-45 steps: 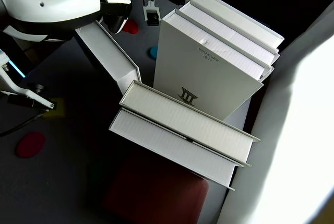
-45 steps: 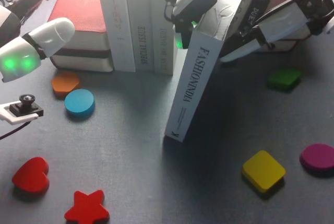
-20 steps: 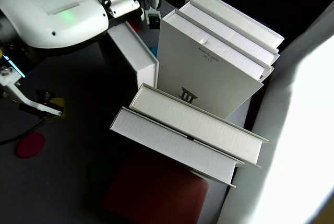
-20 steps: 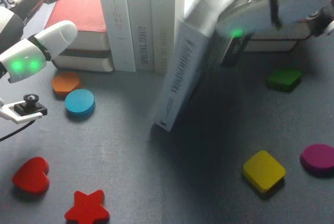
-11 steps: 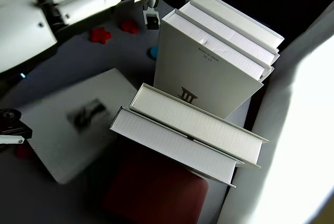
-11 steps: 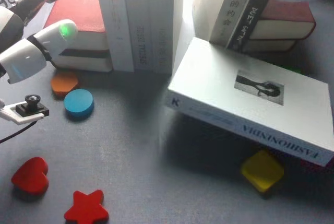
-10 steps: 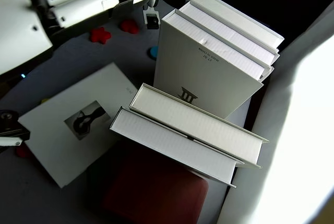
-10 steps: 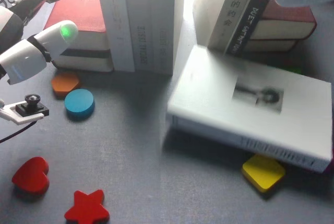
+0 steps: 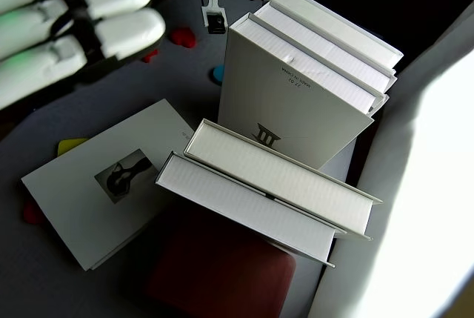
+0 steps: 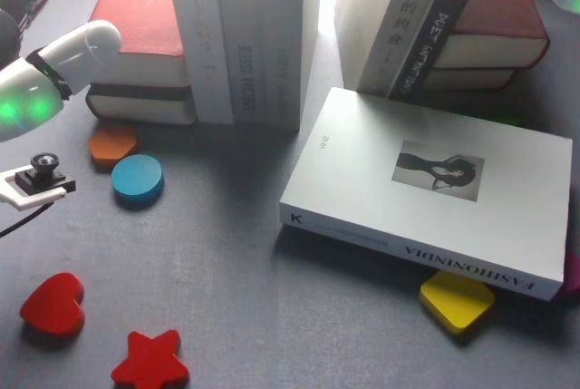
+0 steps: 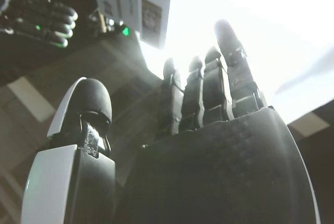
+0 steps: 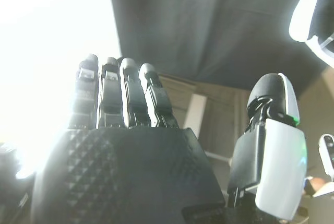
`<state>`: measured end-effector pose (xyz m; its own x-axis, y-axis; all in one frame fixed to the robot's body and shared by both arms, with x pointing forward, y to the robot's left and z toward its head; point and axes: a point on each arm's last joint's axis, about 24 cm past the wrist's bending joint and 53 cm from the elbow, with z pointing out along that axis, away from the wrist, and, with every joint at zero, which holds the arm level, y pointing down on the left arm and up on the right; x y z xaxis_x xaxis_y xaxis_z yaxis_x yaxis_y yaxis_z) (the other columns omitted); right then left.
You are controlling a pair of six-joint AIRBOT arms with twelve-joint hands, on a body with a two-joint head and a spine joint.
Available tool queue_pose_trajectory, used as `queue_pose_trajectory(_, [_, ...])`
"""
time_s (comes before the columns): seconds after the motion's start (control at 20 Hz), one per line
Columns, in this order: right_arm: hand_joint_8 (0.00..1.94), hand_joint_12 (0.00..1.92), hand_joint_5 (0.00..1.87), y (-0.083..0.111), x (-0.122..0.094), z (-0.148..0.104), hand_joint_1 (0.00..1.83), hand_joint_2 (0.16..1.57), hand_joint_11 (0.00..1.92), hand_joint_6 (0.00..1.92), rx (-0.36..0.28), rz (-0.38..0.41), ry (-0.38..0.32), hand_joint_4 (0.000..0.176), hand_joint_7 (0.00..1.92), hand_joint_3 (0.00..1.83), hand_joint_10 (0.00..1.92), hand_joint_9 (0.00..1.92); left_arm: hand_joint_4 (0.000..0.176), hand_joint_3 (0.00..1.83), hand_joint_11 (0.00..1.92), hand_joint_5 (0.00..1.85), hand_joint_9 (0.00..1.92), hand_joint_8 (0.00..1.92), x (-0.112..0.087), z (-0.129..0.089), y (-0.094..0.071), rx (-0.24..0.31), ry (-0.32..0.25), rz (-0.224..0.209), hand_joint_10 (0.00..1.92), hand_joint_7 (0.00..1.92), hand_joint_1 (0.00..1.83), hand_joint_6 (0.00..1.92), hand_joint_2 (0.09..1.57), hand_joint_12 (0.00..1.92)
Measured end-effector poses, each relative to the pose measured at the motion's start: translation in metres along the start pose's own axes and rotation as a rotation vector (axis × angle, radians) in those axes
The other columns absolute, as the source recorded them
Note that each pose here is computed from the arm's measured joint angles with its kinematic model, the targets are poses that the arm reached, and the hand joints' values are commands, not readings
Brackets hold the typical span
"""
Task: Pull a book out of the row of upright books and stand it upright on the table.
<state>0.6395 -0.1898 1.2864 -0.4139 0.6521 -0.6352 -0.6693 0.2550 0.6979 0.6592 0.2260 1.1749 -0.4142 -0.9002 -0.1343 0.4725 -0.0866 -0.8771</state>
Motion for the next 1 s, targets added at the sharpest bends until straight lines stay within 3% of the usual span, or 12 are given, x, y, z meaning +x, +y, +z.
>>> queue_pose_trajectory(0.05, [0.0, 0.0, 0.0, -0.004, -0.001, -0.005, 0.3, 1.16, 0.0, 0.0, 0.014, 0.007, -0.019, 0.0, 0.0, 0.0, 0.0, 0.0, 0.018, 0.0, 0.0, 0.12, 0.01, 0.0, 0.0, -0.001, -0.003, 0.008, -0.002, 0.003, 0.0, 0.06, 0.47, 0.01, 1.38, 0.37])
queue_pose_trajectory(0.1, [0.0, 0.0, 0.0, -0.012, -0.001, -0.014, 0.19, 1.26, 0.0, 0.0, 0.035, 0.026, -0.047, 0.0, 0.0, 0.01, 0.0, 0.0, 0.051, 0.0, 0.0, 0.09, 0.13, 0.0, -0.002, -0.003, -0.008, 0.023, -0.004, 0.008, 0.03, 0.09, 0.31, 0.0, 1.35, 0.9])
queue_pose_trajectory(0.2, [0.0, 0.0, 0.0, -0.023, 0.0, -0.028, 0.16, 1.3, 0.0, 0.0, 0.069, 0.037, -0.083, 0.0, 0.0, 0.02, 0.0, 0.0, 0.052, 0.0, 0.0, 0.04, 0.04, 0.0, -0.005, -0.005, -0.012, 0.032, -0.018, 0.017, 0.01, 0.02, 0.37, 0.0, 1.36, 0.82])
queue_pose_trajectory(0.25, [0.0, 0.0, 0.0, -0.026, -0.001, -0.035, 0.17, 1.3, 0.0, 0.0, 0.08, 0.051, -0.12, 0.0, 0.0, 0.02, 0.0, 0.0, 0.078, 0.0, 0.0, 0.0, 0.0, 0.0, -0.007, -0.005, -0.015, 0.039, -0.027, 0.021, 0.0, 0.0, 0.4, 0.0, 1.36, 0.5])
queue_pose_trajectory(0.4, [0.0, 0.0, 0.0, -0.021, -0.004, -0.052, 0.18, 1.35, 0.0, 0.0, 0.055, 0.073, -0.199, 0.0, 0.0, 0.02, 0.0, 0.0, 0.079, 0.0, 0.0, 0.01, 0.03, 0.0, -0.006, -0.006, -0.023, 0.072, -0.027, 0.019, 0.01, 0.0, 0.42, 0.0, 1.38, 0.59])
queue_pose_trajectory(0.45, [0.0, 0.0, 0.0, -0.02, -0.004, -0.055, 0.23, 1.38, 0.0, 0.0, 0.051, 0.074, -0.211, 0.0, 0.0, 0.02, 0.0, 0.0, 0.093, 0.0, 0.0, 0.0, 0.04, 0.0, -0.007, -0.006, -0.024, 0.074, -0.029, 0.012, 0.01, 0.0, 0.4, 0.0, 1.38, 0.55])
queue_pose_trajectory(0.55, [0.0, 0.0, 0.0, -0.014, -0.005, -0.059, 0.24, 1.39, 0.0, 0.0, 0.035, 0.065, -0.239, 0.0, 0.0, 0.01, 0.0, 0.0, 0.093, 0.0, 0.0, 0.0, 0.08, 0.0, -0.007, -0.006, -0.027, 0.087, -0.029, -0.001, 0.02, 0.0, 0.38, 0.0, 1.39, 0.72])
queue_pose_trajectory(0.6, [0.0, 0.0, 0.0, -0.01, -0.004, -0.06, 0.27, 1.42, 0.0, 0.0, 0.021, 0.056, -0.251, 0.0, 0.0, 0.02, 0.0, 0.0, 0.068, 0.0, 0.0, 0.01, 0.09, 0.0, -0.006, -0.006, -0.028, 0.092, -0.024, -0.001, 0.02, 0.01, 0.36, 0.0, 1.39, 0.74])
queue_pose_trajectory(0.7, [0.0, 0.0, 0.0, -0.004, 0.001, -0.06, 0.29, 1.45, 0.0, 0.0, 0.005, 0.048, -0.243, 0.0, 0.0, 0.01, 0.0, 0.0, 0.067, 0.01, 0.0, 0.03, 0.11, 0.01, -0.005, -0.006, -0.028, 0.092, -0.017, -0.009, 0.02, 0.05, 0.33, 0.01, 1.42, 0.75])
queue_pose_trajectory(0.8, [0.0, 0.01, 0.0, -0.001, 0.003, -0.062, 0.37, 1.43, 0.01, 0.0, -0.002, 0.042, -0.25, 0.0, 0.0, 0.0, 0.0, 0.0, 0.087, 0.01, 0.0, 0.0, 0.09, 0.0, -0.002, -0.006, -0.029, 0.095, -0.007, -0.009, 0.01, 0.04, 0.27, 0.0, 1.47, 0.45])
queue_pose_trajectory(0.85, [0.0, 0.02, 0.0, 0.001, 0.005, -0.064, 0.38, 1.43, 0.02, 0.0, -0.001, 0.035, -0.252, 0.0, 0.0, 0.0, 0.0, 0.0, 0.095, 0.01, 0.0, 0.0, 0.08, 0.0, -0.002, -0.006, -0.028, 0.094, -0.006, -0.01, 0.0, 0.03, 0.24, 0.0, 1.49, 0.37])
queue_pose_trajectory(1.0, [0.0, 0.3, 0.0, 0.008, 0.004, -0.066, 0.44, 1.39, 0.0, 0.0, -0.022, 0.024, -0.264, 0.0, 0.0, 0.0, 0.0, 0.0, 0.114, 0.0, 0.0, 0.01, 0.09, 0.0, 0.004, -0.005, -0.031, 0.101, 0.009, -0.017, 0.0, 0.04, 0.23, 0.0, 1.48, 0.26])
